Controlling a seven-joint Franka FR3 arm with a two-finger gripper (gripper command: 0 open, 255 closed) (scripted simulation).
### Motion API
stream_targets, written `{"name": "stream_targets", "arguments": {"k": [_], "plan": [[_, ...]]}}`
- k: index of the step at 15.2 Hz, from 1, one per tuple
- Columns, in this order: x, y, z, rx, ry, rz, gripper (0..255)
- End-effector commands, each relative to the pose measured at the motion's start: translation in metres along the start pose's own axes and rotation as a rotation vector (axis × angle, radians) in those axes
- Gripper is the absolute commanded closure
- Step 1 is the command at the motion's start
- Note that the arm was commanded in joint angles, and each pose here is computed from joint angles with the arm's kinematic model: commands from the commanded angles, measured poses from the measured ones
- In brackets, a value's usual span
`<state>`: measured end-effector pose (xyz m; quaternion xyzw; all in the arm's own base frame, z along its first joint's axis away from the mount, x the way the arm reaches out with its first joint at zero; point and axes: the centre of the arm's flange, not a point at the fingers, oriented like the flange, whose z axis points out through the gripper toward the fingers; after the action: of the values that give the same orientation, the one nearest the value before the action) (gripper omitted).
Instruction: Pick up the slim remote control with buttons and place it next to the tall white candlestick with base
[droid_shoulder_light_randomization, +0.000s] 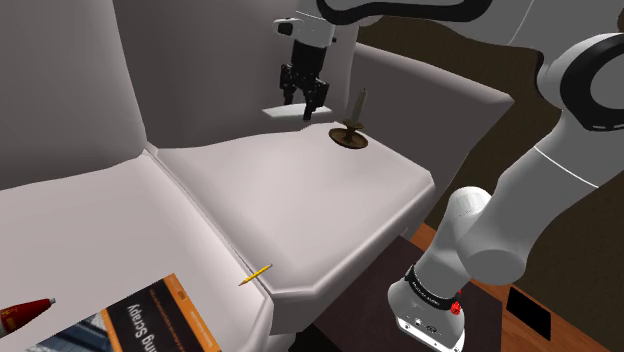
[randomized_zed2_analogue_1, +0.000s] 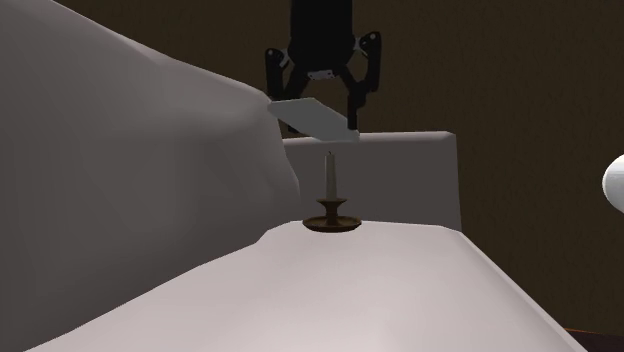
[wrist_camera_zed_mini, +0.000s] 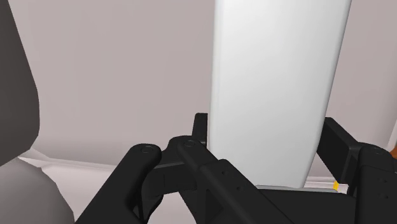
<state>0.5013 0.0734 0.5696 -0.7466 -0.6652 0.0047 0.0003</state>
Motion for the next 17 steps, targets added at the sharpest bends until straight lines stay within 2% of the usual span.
{"name": "stream_targets", "arguments": {"k": [1,14,17], "plan": [[-0.001,0.0,-0.011,0.0,0.0,0.0,255],[-0.001,-0.001,-0.075,0.0,0.0,0.0,255],[-0.033,0.022,-0.075,0.0,0.0,0.0,255]]}}
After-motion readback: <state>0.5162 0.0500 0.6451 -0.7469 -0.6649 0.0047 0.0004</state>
